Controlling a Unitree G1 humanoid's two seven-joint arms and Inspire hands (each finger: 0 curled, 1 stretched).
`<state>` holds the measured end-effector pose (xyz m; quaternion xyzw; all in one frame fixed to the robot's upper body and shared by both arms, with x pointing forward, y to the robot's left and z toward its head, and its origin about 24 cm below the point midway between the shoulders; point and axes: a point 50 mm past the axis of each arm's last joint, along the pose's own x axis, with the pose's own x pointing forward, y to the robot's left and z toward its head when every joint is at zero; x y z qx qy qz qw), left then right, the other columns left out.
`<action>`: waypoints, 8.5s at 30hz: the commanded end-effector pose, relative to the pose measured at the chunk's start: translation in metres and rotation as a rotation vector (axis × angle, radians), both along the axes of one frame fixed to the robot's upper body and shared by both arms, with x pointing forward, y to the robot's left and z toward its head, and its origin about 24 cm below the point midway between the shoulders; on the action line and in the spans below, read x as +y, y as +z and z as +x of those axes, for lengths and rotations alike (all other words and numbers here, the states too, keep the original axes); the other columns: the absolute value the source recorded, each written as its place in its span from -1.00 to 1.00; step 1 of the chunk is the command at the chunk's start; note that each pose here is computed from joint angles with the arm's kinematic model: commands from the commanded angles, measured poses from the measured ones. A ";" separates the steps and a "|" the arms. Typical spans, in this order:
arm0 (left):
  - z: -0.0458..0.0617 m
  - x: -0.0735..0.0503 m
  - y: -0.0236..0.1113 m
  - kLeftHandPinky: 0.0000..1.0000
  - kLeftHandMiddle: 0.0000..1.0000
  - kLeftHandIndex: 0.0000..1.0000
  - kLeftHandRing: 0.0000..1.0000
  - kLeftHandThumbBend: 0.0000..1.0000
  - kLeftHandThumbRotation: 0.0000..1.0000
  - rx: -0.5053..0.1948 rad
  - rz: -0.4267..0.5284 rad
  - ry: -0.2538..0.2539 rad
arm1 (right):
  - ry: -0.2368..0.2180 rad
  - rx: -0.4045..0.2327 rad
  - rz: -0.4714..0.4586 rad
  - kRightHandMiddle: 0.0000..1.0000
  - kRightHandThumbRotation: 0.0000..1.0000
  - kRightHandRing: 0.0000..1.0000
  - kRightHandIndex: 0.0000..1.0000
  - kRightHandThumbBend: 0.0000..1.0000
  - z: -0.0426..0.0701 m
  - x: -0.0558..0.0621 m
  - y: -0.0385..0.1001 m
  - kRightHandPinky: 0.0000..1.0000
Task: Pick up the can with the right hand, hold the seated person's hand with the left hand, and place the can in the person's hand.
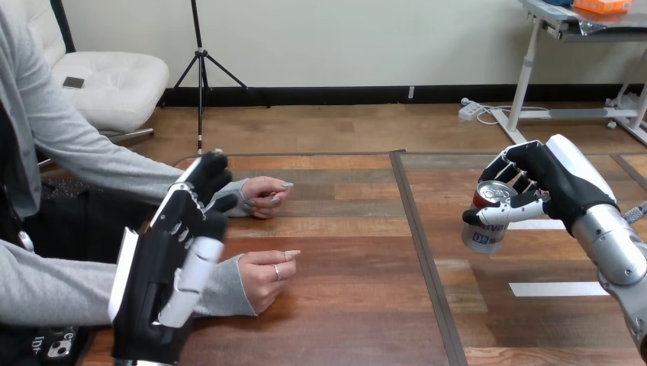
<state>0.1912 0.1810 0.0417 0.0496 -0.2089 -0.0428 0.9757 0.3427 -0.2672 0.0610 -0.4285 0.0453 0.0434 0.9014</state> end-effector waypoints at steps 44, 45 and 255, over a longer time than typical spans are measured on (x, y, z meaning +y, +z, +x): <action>0.015 0.033 0.083 0.00 0.63 0.58 0.51 1.00 -0.13 -0.140 0.934 0.162 | 0.023 -0.133 0.004 -0.15 -1.00 -0.21 -0.15 0.42 0.015 0.002 0.037 -0.29; 0.016 0.033 0.084 0.00 0.63 0.57 0.51 1.00 -0.16 -0.140 0.942 0.161 | 0.022 -0.132 0.006 -0.15 -1.00 -0.21 -0.15 0.42 0.015 0.002 0.037 -0.29; 0.097 0.037 0.013 -0.14 0.09 0.12 0.00 0.74 -0.98 0.366 1.528 -0.027 | 0.041 -0.179 0.030 -0.21 -1.00 -0.28 -0.17 0.43 0.015 0.000 0.049 -0.38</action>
